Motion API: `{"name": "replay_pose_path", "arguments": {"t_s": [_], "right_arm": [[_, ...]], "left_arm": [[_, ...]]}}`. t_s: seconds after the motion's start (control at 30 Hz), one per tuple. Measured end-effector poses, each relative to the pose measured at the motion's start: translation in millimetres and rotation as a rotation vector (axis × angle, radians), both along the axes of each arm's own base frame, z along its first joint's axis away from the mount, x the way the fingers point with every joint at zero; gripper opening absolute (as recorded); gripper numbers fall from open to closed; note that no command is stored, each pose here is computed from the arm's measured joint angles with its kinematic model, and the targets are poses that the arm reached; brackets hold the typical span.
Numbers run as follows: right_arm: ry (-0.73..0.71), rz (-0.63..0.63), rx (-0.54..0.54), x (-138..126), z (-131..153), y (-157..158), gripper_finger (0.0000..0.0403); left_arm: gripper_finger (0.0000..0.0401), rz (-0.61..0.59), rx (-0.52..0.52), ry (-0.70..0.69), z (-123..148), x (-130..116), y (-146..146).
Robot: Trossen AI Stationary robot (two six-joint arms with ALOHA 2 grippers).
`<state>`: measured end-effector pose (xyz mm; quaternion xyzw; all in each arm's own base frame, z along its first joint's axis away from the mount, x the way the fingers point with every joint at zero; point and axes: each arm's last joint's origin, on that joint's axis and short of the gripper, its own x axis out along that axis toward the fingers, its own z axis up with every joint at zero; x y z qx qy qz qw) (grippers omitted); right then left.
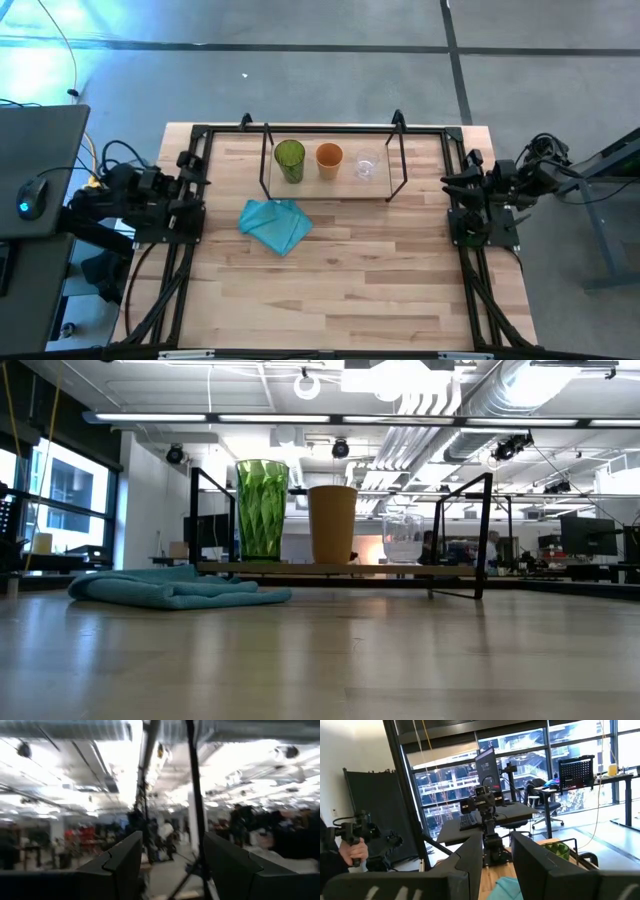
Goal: Stack small to large cups/mugs on shelf
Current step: Return to Home Position
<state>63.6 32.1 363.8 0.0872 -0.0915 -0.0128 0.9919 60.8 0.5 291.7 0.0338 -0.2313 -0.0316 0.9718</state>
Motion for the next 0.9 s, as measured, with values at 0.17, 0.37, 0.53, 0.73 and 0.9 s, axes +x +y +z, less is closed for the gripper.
{"name": "replay_pose_path", "arguments": {"t_s": [0.17,0.37,0.53,0.73,0.9], "right_arm": [[0.000,0.001,0.003,0,0,0,0.0094],[0.006,0.001,-0.002,0,-1,0,0.0094],[0.006,0.001,-0.001,0,-1,0,0.0094],[0.006,0.001,-0.002,0,-1,0,0.0094],[0.013,0.001,-0.009,0,-2,0,0.0094]], "left_arm": [[0.0200,0.031,-0.016,-0.036,-14,0,1],[0.0200,0.023,-0.026,-0.074,-30,8,2],[0.0200,0.022,-0.019,-0.174,-45,12,2],[0.0200,0.052,-0.032,-0.287,-59,11,3],[0.0200,0.089,-0.015,-0.336,-56,9,3]]}}
